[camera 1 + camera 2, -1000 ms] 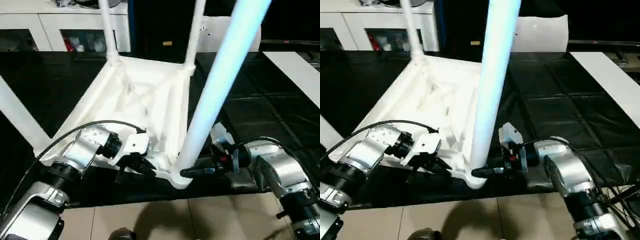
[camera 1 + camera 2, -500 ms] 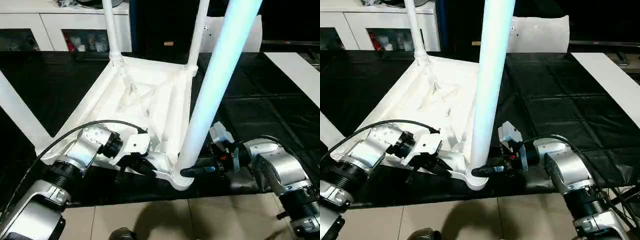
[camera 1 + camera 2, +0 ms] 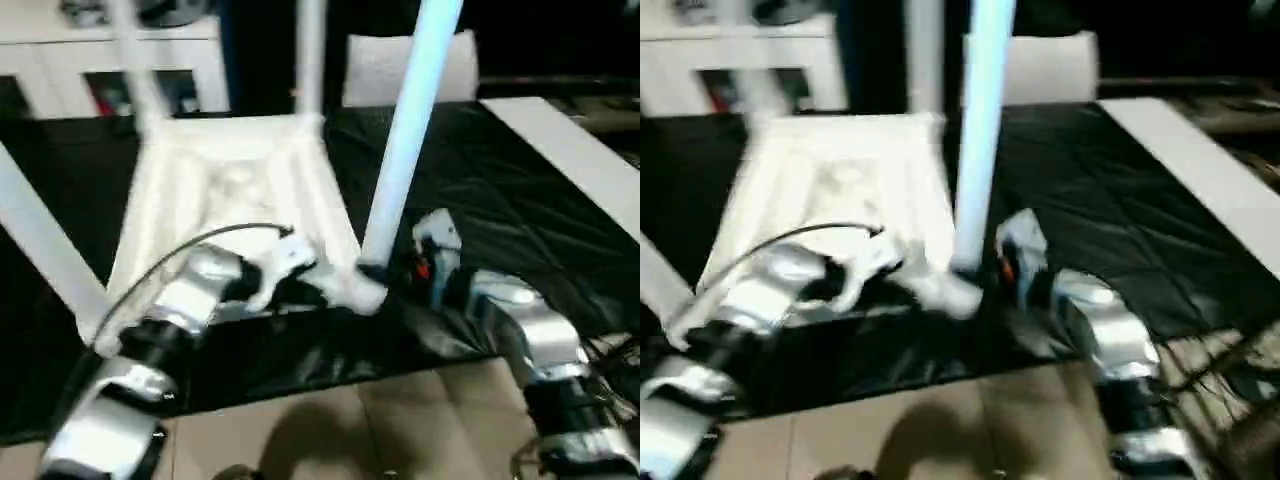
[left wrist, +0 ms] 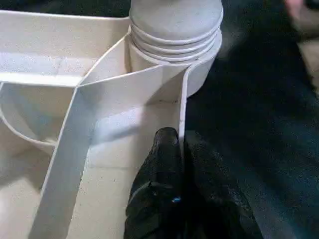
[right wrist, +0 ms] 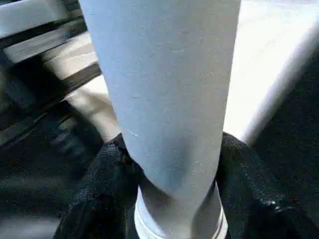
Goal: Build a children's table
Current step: Rotate leg to tighten
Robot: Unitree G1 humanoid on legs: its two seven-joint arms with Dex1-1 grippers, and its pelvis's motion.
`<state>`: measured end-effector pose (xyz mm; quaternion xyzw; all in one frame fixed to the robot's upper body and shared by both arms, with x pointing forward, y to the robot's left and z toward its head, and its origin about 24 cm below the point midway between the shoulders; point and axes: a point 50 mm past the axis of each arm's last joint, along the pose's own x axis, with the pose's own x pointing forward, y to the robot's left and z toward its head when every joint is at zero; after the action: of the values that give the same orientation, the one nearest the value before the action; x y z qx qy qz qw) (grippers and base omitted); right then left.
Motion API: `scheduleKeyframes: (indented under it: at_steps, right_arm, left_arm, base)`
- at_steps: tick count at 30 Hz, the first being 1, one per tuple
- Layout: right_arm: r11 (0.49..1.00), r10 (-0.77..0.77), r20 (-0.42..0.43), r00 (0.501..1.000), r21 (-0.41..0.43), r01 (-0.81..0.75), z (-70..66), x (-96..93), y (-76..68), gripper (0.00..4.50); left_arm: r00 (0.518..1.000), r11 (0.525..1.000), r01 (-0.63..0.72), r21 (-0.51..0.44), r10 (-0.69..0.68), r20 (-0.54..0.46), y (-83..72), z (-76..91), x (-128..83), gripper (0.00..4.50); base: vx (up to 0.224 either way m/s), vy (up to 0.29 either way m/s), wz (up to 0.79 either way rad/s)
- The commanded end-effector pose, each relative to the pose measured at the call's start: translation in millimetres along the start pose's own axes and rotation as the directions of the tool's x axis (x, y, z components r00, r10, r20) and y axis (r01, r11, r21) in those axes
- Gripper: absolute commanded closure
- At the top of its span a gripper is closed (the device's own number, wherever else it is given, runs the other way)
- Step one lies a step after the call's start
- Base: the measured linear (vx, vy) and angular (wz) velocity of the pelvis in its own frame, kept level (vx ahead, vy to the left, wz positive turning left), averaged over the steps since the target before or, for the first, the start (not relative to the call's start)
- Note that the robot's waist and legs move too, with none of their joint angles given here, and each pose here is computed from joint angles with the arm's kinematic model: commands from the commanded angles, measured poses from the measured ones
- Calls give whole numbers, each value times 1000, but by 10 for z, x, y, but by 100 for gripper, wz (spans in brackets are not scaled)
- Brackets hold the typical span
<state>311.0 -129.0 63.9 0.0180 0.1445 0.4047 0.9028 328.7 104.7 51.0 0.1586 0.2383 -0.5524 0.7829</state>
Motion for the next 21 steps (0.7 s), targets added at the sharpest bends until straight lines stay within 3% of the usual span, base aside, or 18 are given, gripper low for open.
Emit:
scheduleKeyframes:
  at_steps: [1, 5, 8, 10, 17, 21]
  right_arm:
    - [997, 13, -49, 999, 73, -9, -115, 363, 296, 254]
    - [989, -100, -59, 993, 105, 106, -90, 522, 323, 254]
    - [991, -90, -2, 996, 99, 89, -29, 548, 383, 254]
    - [989, -96, 27, 995, 117, 93, -7, 534, 386, 198]
    - [991, -98, 81, 992, 101, 90, -7, 424, 342, 135]
    - [1000, 2, 133, 991, -19, 0, 0, 93, 221, 101]
  left_arm:
    - [984, 995, -93, -43, 98, 149, -9, 400, 199, 450]
    - [973, 986, -159, -57, 167, 160, -10, 486, 254, 450]
    - [975, 987, -160, -31, 163, 153, -34, 496, 256, 450]
    - [977, 988, -156, -18, 157, 143, -45, 482, 251, 450]
    - [985, 994, -108, 23, 103, 137, -77, 413, 196, 450]
    - [993, 990, 19, 138, -34, 109, -120, 276, 51, 450]
  base:
    - [0, 0, 0]
    - [0, 0, 0]
    - [0, 0, 0]
    - [0, 0, 0]
    - [0, 0, 0]
    - [0, 0, 0]
